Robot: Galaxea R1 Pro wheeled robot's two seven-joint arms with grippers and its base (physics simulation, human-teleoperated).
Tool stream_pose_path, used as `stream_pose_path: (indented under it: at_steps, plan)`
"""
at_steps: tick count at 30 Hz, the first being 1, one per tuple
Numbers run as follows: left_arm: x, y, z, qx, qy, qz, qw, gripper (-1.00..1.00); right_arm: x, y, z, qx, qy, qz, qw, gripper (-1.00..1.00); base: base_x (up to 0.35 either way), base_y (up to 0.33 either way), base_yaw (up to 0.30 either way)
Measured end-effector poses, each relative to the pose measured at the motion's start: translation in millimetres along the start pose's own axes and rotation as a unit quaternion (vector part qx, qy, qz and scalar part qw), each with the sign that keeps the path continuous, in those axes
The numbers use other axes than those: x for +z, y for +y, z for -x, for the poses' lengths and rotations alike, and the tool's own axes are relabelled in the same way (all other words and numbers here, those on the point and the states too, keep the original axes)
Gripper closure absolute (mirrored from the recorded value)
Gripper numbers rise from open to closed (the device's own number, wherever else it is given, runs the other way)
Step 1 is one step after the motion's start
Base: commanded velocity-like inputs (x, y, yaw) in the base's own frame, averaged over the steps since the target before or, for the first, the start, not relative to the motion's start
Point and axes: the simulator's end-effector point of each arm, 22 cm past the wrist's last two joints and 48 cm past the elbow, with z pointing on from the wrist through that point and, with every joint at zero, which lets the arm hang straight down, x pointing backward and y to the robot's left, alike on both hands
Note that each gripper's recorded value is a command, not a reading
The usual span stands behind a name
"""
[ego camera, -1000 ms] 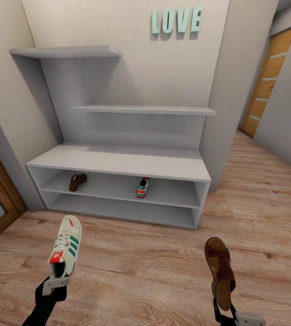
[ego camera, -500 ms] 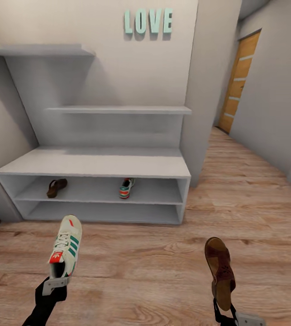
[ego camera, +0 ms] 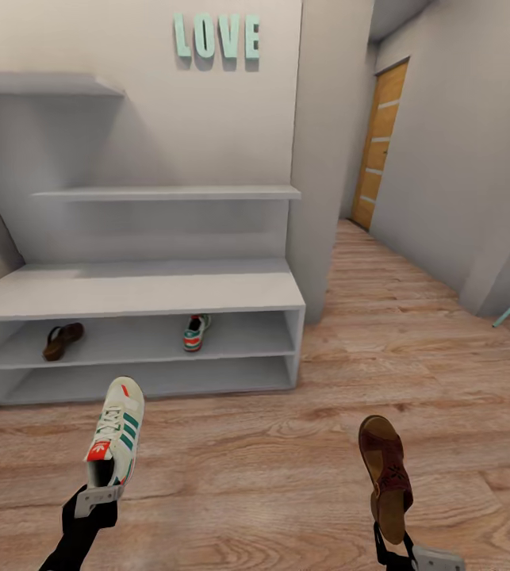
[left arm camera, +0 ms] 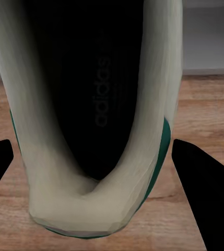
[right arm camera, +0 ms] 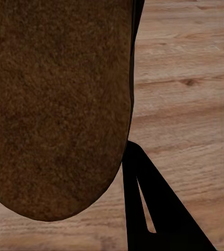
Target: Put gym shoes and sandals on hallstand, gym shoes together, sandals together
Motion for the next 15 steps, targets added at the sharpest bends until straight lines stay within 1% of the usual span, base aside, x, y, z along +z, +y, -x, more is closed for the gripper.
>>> stream_pose_path:
  at_steps: [5, 15]
  plan:
    - [0.0, 0.1, 0.1, 0.000, 0.000, 0.000, 1.0000, 1.00, 0.4, 1.8, 1.0, 0.001, -0.001, 0.001, 1.0000, 1.00, 0.017, -0.020, -0.032]
    - [0.2, 1.5, 1.0, 0.000, -0.001, 0.001, 1.0000, 1.00, 0.4, 3.7, 1.3, 0.002, -0.002, 0.002, 1.0000, 1.00, 0.010, -0.007, -0.004]
